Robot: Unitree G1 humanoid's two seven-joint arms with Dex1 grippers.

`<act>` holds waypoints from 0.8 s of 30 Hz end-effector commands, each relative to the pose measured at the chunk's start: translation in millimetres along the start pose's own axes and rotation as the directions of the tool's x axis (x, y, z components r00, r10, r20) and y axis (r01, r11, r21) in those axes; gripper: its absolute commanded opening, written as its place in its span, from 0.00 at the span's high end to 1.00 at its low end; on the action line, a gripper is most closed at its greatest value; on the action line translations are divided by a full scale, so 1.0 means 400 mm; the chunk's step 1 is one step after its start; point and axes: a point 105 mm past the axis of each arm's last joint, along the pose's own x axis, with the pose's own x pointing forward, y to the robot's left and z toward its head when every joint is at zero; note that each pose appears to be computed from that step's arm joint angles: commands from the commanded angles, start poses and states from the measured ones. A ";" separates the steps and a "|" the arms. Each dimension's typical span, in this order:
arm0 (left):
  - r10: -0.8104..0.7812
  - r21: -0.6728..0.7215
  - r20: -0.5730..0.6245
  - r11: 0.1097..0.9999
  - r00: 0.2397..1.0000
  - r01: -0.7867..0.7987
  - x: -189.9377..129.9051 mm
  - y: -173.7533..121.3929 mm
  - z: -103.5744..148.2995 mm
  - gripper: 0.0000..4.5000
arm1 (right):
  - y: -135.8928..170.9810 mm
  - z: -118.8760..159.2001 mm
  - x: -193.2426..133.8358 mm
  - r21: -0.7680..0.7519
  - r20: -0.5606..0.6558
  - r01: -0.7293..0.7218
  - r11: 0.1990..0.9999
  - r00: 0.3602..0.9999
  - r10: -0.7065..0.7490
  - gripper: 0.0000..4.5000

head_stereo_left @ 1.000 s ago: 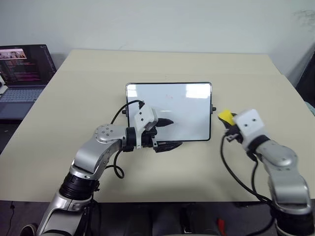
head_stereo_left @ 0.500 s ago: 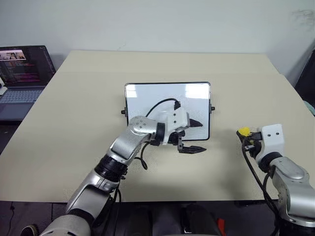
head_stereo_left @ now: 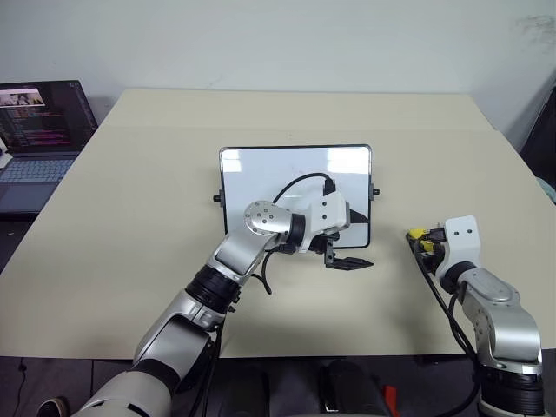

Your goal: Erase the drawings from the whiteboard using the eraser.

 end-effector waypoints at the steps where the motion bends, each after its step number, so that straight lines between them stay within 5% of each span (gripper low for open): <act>1: 0.023 0.014 0.054 1.000 0.998 -0.024 -0.008 0.001 0.032 0.00 | -0.011 0.045 0.000 0.007 0.079 0.006 1.000 0.997 -0.006 0.16; 3: 0.059 -0.006 0.072 0.998 0.996 -0.058 -0.021 0.009 0.038 0.00 | -0.016 0.069 -0.003 0.017 0.125 0.005 1.000 0.992 -0.007 0.01; 8: 0.274 -0.098 0.118 0.960 0.955 -0.263 -0.145 0.043 0.047 0.00 | 0.039 0.176 -0.064 -0.003 0.323 -0.171 0.985 0.932 0.163 0.01; 11: 0.461 -0.218 0.124 0.876 0.879 -0.430 -0.233 0.035 0.036 0.00 | 0.051 0.166 -0.099 -0.029 0.361 -0.208 0.978 0.910 0.204 0.01; 16: 0.772 -0.359 0.000 0.593 0.635 -0.721 -0.331 0.014 -0.043 0.00 | 0.021 0.090 -0.117 -0.042 0.410 -0.151 0.988 0.899 0.155 0.01; 19: 0.914 -0.364 -0.142 0.310 0.381 -0.878 -0.434 -0.028 -0.135 0.00 | -0.015 0.019 -0.139 0.029 0.420 -0.081 0.996 0.905 0.061 0.01; 24: 0.942 -0.321 -0.295 0.060 0.160 -0.945 -0.501 -0.119 -0.236 0.00 | -0.027 -0.048 -0.143 0.039 0.413 -0.038 0.999 0.911 0.018 0.01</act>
